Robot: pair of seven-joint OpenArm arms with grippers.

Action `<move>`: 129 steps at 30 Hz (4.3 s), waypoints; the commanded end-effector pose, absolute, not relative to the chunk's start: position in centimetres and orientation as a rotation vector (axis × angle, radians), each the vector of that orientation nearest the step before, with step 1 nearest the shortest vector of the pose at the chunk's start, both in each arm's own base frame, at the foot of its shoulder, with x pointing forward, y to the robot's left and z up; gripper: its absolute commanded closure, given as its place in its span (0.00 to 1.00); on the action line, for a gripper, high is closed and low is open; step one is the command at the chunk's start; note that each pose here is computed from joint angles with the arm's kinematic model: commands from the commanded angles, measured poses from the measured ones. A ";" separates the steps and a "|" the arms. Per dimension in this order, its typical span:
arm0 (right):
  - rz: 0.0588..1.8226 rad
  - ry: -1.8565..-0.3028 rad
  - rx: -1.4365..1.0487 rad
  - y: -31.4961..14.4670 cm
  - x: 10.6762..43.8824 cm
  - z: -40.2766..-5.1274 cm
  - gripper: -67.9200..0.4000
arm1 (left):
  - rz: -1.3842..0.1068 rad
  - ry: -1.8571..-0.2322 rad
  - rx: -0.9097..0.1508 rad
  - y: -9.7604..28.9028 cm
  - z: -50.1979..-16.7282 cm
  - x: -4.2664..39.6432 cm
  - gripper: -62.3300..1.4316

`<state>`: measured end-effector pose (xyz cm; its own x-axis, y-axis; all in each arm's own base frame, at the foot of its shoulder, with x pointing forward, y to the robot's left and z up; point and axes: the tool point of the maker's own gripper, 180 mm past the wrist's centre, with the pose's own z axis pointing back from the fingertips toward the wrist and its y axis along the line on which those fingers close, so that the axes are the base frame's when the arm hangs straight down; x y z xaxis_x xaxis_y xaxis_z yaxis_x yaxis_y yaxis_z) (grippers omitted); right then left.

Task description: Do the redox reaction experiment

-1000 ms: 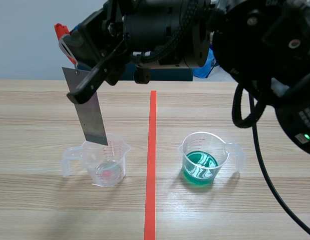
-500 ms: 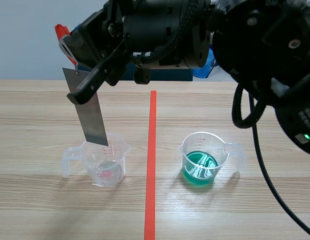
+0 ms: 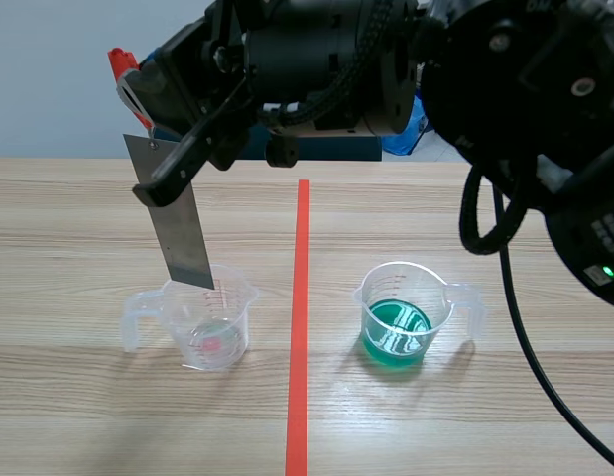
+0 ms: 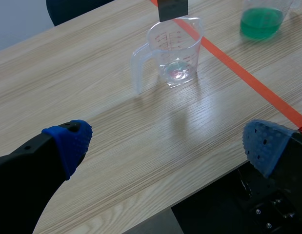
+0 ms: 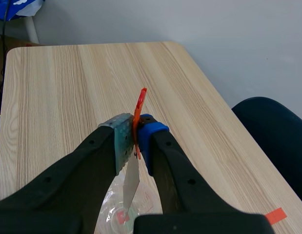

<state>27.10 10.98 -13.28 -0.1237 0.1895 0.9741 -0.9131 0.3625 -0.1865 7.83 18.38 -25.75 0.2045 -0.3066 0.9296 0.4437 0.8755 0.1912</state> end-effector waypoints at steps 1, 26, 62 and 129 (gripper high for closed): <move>1.091 -1.404 0.734 10.9 27.3 -12.0 0.98 | -0.522 -1.293 -0.135 18.1 -25.0 8.2 0.00; 1.091 -1.405 0.735 10.9 27.3 -11.9 0.98 | -0.522 -1.293 -0.135 18.1 -25.0 8.2 0.00; 1.040 -1.485 0.565 2.8 27.6 -11.7 0.98 | -0.522 -1.296 -0.136 18.1 -25.0 8.2 0.00; 0.895 -1.464 0.399 -8.4 27.2 -13.6 0.98 | -0.520 -1.292 -0.139 18.0 -25.1 8.2 0.00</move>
